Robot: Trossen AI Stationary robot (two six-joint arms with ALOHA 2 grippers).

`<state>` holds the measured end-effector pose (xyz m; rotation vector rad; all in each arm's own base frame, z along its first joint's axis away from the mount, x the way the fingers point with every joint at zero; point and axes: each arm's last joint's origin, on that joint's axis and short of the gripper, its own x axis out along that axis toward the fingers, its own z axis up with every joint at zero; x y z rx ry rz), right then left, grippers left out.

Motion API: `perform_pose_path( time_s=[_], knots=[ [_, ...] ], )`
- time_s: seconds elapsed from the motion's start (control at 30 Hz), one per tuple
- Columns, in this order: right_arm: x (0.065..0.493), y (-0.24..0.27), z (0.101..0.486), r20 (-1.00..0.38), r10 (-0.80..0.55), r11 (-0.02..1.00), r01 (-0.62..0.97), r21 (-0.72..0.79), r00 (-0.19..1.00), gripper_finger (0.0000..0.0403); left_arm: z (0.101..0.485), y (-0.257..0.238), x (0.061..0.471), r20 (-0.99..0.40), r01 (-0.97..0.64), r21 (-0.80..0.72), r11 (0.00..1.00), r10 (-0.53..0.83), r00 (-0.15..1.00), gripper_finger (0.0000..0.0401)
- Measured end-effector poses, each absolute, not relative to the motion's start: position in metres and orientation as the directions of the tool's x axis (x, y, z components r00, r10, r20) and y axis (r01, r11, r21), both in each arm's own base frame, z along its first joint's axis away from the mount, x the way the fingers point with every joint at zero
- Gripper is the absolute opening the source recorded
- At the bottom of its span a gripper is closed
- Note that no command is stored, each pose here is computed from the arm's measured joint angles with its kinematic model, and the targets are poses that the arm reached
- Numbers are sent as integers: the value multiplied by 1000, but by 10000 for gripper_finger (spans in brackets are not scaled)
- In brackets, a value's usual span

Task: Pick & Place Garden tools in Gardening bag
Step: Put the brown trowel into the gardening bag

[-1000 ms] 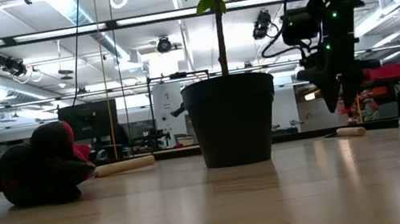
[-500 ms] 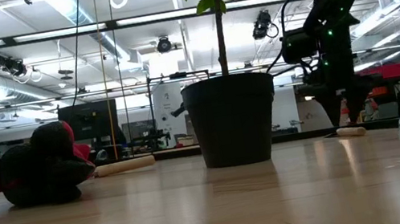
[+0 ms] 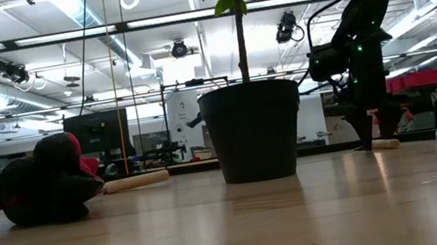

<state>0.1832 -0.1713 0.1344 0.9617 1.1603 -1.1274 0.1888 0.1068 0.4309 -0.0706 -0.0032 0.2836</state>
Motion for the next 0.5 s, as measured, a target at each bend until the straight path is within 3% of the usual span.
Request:
perform_pose_path(
  time_s=[0.5],
  knots=[
    [183,-171,133,-986,-158,177,984,16,44,101,431,107,189,-7,-279,-70,958,280,960,14]
  ],
)
